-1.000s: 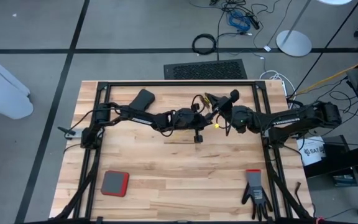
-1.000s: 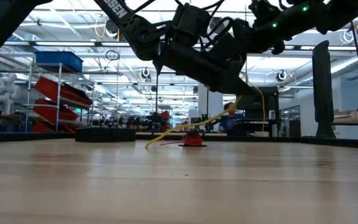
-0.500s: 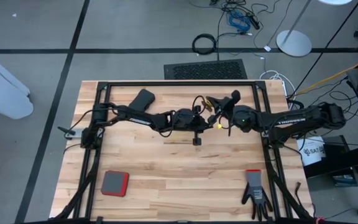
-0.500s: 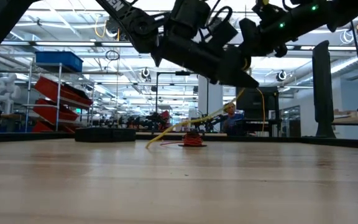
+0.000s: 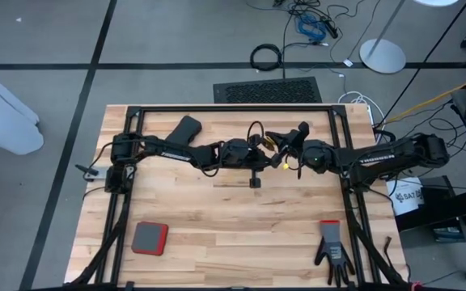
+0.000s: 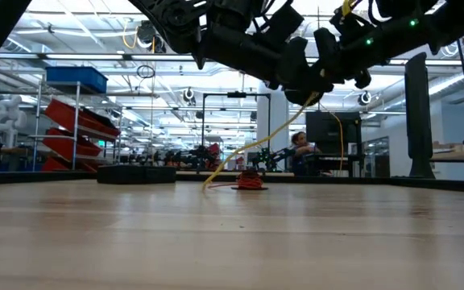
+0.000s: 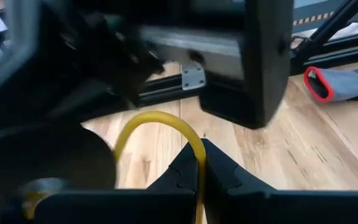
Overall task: Coil cords
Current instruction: Coil the yellow wire on the spool
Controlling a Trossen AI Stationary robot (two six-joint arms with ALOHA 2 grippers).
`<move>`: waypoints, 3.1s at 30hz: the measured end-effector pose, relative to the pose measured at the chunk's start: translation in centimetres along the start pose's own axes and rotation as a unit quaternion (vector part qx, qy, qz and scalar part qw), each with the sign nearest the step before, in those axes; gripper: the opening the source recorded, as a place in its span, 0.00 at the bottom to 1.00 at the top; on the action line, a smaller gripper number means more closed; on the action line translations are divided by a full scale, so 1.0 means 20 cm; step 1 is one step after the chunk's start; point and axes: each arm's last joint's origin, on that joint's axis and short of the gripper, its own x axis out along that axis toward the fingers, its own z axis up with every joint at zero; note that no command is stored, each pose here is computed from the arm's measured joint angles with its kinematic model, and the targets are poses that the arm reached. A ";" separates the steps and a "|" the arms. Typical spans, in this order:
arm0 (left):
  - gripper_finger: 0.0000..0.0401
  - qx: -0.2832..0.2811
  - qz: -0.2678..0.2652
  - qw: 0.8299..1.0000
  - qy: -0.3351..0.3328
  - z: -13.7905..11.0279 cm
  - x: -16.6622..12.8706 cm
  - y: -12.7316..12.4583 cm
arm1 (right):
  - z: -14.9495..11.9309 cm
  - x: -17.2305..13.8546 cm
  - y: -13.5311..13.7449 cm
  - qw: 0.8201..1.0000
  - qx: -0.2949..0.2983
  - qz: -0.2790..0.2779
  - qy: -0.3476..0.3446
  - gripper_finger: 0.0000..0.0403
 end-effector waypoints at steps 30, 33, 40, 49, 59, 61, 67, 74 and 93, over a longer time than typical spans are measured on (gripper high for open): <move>0.01 -0.040 -0.008 0.997 0.062 -0.07 -0.01 0.03 | -0.18 -0.07 0.08 0.984 -0.136 0.032 0.106 0.00; 0.01 -0.040 -0.011 0.996 0.074 -0.08 -0.01 0.03 | -0.19 -0.08 0.09 0.983 -0.145 0.034 0.110 0.00; 0.01 -0.039 -0.020 0.994 0.096 -0.10 -0.02 0.04 | -0.17 -0.14 0.13 0.982 -0.148 0.057 0.100 0.00; 0.04 -0.044 -0.062 0.992 0.099 -0.11 -0.02 0.03 | -0.14 -0.29 0.13 0.977 -0.136 0.117 0.116 0.00; 0.06 -0.047 -0.096 0.991 0.083 -0.10 -0.02 0.02 | -0.08 -0.40 0.15 0.970 -0.112 0.195 0.093 0.00; 0.06 -0.040 -0.101 0.991 0.082 -0.10 -0.02 0.02 | -0.08 -0.41 0.15 0.970 -0.110 0.198 0.089 0.00; 0.08 -0.020 -0.103 0.990 0.096 -0.15 -0.03 0.02 | -0.05 -0.43 0.13 0.971 -0.096 0.205 0.075 0.00; 0.16 -0.007 -0.113 0.988 0.107 -0.20 -0.04 0.00 | -0.03 -0.44 0.11 0.973 -0.090 0.203 0.067 0.00; 0.18 0.034 -0.083 0.984 0.152 -0.26 -0.09 -0.01 | -0.01 -0.48 0.05 0.977 -0.084 0.184 0.072 0.00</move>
